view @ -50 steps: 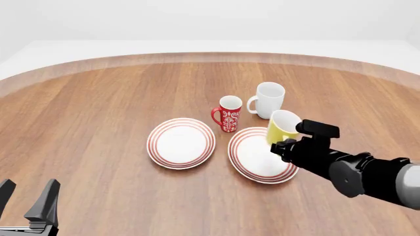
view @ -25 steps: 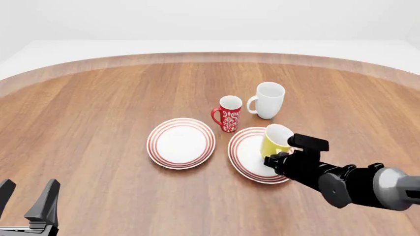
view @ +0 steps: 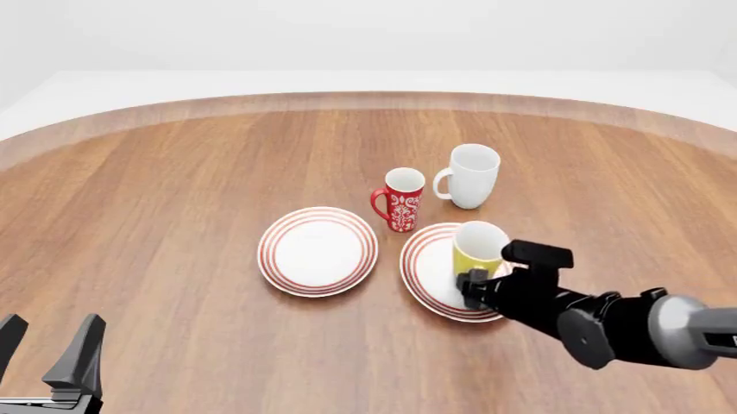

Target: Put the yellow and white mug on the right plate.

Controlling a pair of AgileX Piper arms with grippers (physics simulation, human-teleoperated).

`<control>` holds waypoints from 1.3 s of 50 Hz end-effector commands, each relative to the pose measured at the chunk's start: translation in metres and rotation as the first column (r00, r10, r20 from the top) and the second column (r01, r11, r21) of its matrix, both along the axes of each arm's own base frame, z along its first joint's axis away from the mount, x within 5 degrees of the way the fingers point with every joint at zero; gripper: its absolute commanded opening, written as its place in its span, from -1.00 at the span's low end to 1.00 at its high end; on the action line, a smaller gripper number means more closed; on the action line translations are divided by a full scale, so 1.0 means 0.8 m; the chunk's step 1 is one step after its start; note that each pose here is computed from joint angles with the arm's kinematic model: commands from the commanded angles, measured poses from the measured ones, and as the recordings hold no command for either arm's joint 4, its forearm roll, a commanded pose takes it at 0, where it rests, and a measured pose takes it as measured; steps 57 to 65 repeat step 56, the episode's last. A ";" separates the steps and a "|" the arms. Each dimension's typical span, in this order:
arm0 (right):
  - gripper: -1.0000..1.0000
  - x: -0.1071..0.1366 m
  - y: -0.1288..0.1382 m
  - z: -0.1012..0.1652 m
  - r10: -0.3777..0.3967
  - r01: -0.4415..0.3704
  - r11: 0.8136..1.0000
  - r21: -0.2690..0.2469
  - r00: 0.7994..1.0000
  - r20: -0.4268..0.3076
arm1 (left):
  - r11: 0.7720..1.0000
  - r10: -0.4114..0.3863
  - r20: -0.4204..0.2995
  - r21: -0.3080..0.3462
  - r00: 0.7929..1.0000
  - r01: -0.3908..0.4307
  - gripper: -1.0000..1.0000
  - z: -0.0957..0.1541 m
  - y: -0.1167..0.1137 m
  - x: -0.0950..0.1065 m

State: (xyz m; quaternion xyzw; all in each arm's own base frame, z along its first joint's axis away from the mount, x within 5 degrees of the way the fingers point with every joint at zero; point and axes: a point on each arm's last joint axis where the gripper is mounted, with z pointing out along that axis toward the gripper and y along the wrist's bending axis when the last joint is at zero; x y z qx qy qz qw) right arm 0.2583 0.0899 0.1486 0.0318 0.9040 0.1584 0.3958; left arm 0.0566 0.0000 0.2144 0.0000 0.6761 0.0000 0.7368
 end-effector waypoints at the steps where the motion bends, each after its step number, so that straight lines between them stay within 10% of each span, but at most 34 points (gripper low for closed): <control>1: 1.00 -0.001 -0.001 0.013 -0.021 0.021 1.000 0.011 1.000 -0.001 | 1.000 0.000 0.000 0.000 1.000 0.000 1.00 0.000 0.000 0.000; 29: 1.00 -0.068 -0.021 0.146 0.040 -0.040 0.999 -0.007 0.985 0.166 | 1.000 0.000 0.000 0.000 1.000 0.000 1.00 0.000 0.000 0.000; 48: 1.00 -0.192 -0.091 0.179 -0.152 0.149 0.988 0.033 0.961 0.230 | 1.000 0.000 0.000 0.000 1.000 0.000 1.00 0.000 0.000 0.000; 56: 1.00 -0.280 -0.112 0.164 -0.306 0.306 0.951 0.042 0.915 0.262 | 1.000 0.000 0.000 0.000 1.000 0.000 1.00 0.000 0.000 0.000; 65: 1.00 -0.280 -0.112 0.164 -0.306 0.306 0.951 0.042 0.915 0.262 | 1.000 0.000 0.000 0.000 1.000 0.000 1.00 0.000 0.000 0.000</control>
